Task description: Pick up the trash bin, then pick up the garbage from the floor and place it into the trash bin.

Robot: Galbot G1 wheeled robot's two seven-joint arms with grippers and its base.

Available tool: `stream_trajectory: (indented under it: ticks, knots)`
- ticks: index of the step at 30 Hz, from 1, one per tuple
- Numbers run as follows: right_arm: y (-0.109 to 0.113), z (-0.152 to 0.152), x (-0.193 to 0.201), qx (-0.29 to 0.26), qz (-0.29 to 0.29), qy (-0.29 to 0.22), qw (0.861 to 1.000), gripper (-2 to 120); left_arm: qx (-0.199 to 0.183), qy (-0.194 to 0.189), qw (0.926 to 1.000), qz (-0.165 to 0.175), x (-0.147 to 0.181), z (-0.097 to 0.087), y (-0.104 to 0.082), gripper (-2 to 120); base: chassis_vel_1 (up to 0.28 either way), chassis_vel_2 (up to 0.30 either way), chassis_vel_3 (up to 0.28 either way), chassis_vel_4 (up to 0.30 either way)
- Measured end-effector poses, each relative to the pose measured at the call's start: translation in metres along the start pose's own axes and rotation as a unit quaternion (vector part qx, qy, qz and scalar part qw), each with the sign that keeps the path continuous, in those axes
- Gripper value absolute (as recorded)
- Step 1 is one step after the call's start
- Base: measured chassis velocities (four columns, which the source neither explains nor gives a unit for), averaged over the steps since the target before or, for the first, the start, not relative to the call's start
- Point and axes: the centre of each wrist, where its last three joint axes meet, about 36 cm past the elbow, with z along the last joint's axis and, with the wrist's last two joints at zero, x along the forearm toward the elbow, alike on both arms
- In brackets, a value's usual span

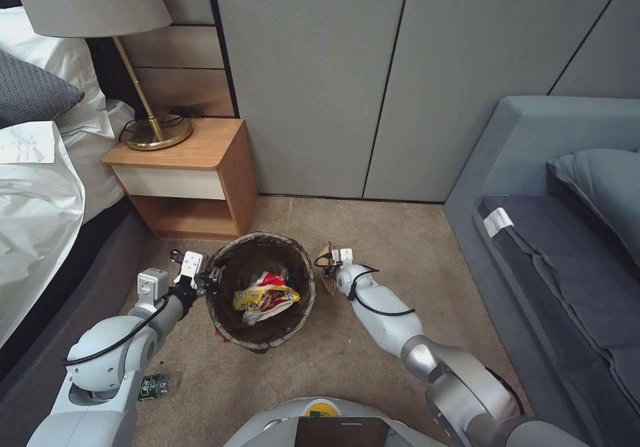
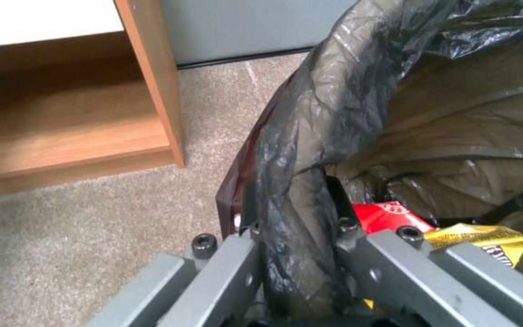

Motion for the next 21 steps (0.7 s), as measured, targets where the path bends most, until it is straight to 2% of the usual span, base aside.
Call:
stream_trajectory:
  ticks: [2,4,6,7,11,21]
  knots:
    - [-0.001,-0.001,0.000,0.000,0.001,0.000,1.000,30,0.001,0.001,1.0000,-0.001,-0.001,0.001,0.000,0,0.000,0.000,0.000,0.000]
    - [-0.001,-0.001,0.000,0.000,0.002,0.000,1.000,28,0.001,0.001,1.0000,-0.001,-0.001,0.001,0.000,0,0.000,0.000,0.000,0.000]
    - [-0.002,0.001,0.002,-0.001,0.003,0.001,1.000,14,0.002,0.002,1.0000,-0.001,-0.001,0.001,0.001,0,0.000,0.000,0.000,0.000]
    - [-0.002,0.001,0.002,-0.001,0.003,0.001,1.000,14,0.002,0.002,1.0000,-0.001,-0.001,0.001,0.001,0,0.000,0.000,0.000,0.000]
    - [-0.004,0.002,0.004,-0.003,0.004,0.001,1.000,0,0.001,0.001,1.0000,-0.001,-0.001,0.001,0.001,0,0.000,0.000,0.000,0.000]
    - [-0.012,-0.001,0.017,-0.013,0.005,-0.008,1.000,0,0.001,0.001,1.0000,-0.002,-0.001,0.000,0.002,0,0.000,0.000,0.000,0.000]
